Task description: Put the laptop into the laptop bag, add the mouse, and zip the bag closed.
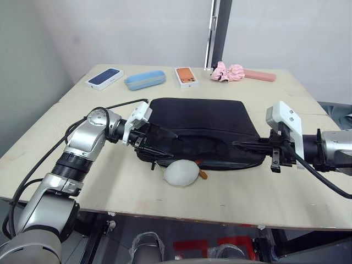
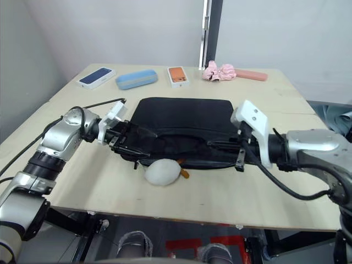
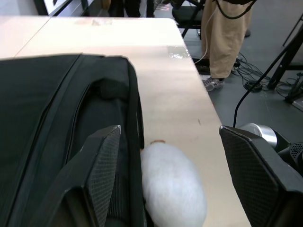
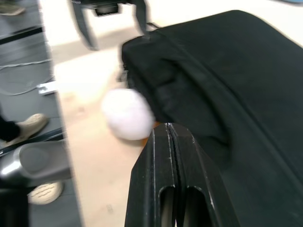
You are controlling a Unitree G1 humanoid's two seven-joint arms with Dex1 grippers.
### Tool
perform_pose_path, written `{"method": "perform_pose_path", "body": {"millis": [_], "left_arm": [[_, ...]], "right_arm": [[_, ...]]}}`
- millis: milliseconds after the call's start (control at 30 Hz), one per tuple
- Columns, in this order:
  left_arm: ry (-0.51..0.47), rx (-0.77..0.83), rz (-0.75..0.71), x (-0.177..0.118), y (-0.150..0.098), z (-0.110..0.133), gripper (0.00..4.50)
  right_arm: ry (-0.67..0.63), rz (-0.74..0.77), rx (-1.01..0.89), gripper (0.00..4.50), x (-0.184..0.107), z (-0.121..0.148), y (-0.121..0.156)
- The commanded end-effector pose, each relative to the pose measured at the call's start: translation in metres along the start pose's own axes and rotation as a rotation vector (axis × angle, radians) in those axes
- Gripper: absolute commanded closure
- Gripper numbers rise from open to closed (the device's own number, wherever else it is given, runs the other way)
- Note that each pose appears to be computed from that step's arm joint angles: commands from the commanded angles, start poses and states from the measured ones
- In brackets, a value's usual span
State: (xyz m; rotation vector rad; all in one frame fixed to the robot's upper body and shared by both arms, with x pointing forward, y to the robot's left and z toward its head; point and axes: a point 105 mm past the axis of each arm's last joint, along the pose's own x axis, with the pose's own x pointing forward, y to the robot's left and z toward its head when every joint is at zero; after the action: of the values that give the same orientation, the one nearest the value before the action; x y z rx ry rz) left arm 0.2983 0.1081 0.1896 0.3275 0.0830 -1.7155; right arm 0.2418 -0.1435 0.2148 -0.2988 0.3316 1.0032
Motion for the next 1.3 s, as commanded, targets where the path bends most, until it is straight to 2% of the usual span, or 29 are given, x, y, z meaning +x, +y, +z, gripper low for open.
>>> {"method": "perform_pose_path", "body": {"millis": [33, 67, 133, 200, 300, 333, 500, 633, 700, 800, 867, 1033, 1167, 1300], "left_arm": [[0.047, 0.057, 0.003, -0.006, -0.005, 0.0, 1.01], [0.071, 0.051, 0.02, -0.008, -0.004, -0.005, 1.01], [0.098, 0.02, 0.07, -0.014, 0.0, -0.011, 0.98], [0.08, -0.183, 0.216, -0.039, 0.007, -0.025, 0.98], [-0.003, -0.369, 0.333, -0.074, -0.001, -0.032, 0.13], [-0.019, -0.418, 0.367, -0.085, -0.005, -0.034, 0.0], [-0.004, -0.527, 0.538, -0.127, -0.024, -0.044, 0.0], [-0.022, -0.634, 0.602, -0.138, -0.032, -0.049, 0.0], [-0.061, -0.706, 0.634, -0.14, -0.029, -0.052, 0.0], [-0.21, -0.967, 0.615, -0.13, -0.022, -0.066, 0.0], [-0.2, -1.052, 0.605, -0.118, -0.017, -0.079, 0.0], [-0.22, -1.143, 0.615, -0.105, 0.002, -0.092, 0.0], [-0.165, -1.155, 0.61, -0.086, 0.011, -0.112, 0.0], [-0.185, -1.188, 0.59, -0.072, 0.019, -0.117, 0.0]], "right_arm": [[-0.025, -0.011, -0.008, 4.5, 0.005, 0.001, -0.007], [-0.024, -0.013, -0.005, 4.5, 0.006, 0.0, -0.008], [-0.016, 0.007, 0.044, 3.92, 0.007, -0.004, -0.009], [-0.019, 0.002, 0.043, 3.25, 0.003, -0.002, -0.014], [-0.041, 0.044, 0.004, 2.23, -0.008, 0.005, -0.008], [-0.049, 0.067, -0.009, 1.87, -0.012, 0.008, -0.004], [-0.07, 0.117, -0.022, 0.15, -0.03, 0.014, 0.003], [-0.086, 0.12, -0.023, 0.07, -0.041, 0.017, 0.005], [-0.098, 0.12, -0.025, 0.07, -0.044, 0.019, 0.004], [-0.127, 0.13, -0.028, 0.07, -0.047, 0.026, 0.005], [-0.127, 0.165, -0.053, 0.07, -0.049, 0.03, 0.012], [-0.142, 0.146, -0.075, 0.07, -0.052, 0.038, 0.011], [-0.111, 0.115, -0.074, 0.07, -0.05, 0.033, 0.007], [-0.091, 0.109, -0.082, 0.07, -0.047, 0.031, 0.008]]}}
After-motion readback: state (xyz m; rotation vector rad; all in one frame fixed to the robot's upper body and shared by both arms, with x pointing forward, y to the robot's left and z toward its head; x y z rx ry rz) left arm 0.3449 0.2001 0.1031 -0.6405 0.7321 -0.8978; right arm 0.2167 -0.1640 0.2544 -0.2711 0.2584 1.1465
